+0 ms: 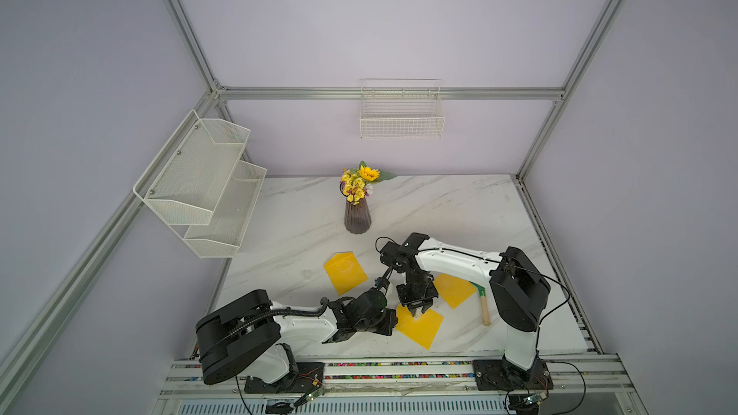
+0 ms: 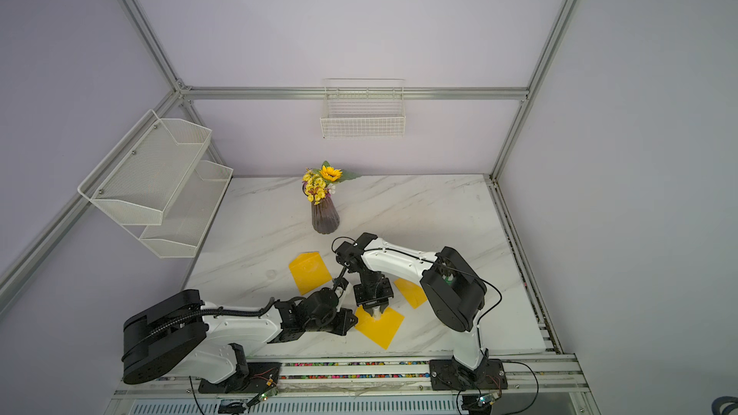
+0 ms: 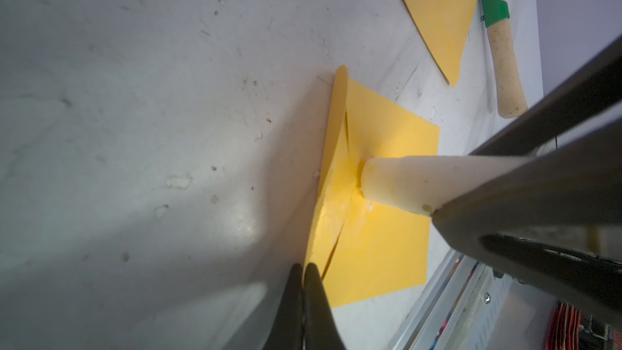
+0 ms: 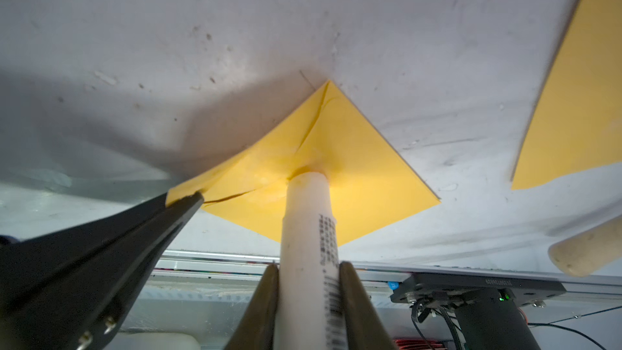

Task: Seal the envelope with a glue stick
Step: Apply the envelope at the center of the board.

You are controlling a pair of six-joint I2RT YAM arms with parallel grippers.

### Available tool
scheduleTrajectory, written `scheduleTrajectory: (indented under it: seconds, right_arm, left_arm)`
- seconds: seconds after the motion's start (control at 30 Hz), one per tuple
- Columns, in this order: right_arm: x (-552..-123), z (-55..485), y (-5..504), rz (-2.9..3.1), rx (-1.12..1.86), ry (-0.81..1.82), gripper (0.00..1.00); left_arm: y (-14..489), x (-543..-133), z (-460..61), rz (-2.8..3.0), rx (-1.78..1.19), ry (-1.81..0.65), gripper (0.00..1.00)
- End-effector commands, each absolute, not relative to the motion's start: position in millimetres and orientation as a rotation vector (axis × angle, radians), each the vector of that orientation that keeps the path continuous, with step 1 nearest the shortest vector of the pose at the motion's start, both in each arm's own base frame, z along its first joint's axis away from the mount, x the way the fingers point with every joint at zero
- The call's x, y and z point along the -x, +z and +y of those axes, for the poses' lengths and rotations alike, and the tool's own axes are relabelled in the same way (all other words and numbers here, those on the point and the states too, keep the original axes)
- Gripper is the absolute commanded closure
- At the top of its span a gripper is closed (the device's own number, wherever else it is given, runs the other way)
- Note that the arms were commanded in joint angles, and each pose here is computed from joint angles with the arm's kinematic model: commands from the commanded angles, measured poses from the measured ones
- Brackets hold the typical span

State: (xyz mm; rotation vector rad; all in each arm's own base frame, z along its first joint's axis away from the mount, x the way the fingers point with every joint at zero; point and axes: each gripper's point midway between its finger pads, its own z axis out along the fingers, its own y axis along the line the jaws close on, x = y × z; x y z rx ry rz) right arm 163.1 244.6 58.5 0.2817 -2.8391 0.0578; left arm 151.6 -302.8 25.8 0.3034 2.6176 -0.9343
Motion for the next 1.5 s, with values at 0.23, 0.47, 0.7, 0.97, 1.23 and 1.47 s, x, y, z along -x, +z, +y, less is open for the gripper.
scheduleTrajectory:
  seconds: [0.23,0.47,0.7,0.97,1.23,1.47]
  right_arm:
    - [-165.4,266.0,44.0,-2.863,-0.236,-0.12,1.0]
    - [-188.0,202.4,48.0,-2.945,-0.253,0.436,1.0]
    - [-165.4,300.5,55.0,-2.864,-0.228,-0.421,1.0]
    - [-188.8,224.0,56.6,-3.07,-0.202,0.176,1.0]
    - [-166.2,257.8,46.5,-3.028,-0.259,-0.03,1.0]
    - [-153.7,277.5,50.3,-3.006,-0.224,-0.224,1.0]
  left_arm:
    - [26.6,-150.9,-300.0,2.615,-0.285,-0.939,0.96]
    - [26.0,-150.7,-299.6,2.616,-0.285,-0.939,0.96]
    - [24.7,-150.6,-300.6,2.621,-0.287,-0.938,0.96]
    - [24.6,-151.3,-300.4,2.622,-0.284,-0.936,0.96]
    - [23.8,-151.7,-300.6,2.625,-0.281,-0.936,0.96]
    - [22.7,-151.7,-300.0,2.63,-0.278,-0.934,0.97]
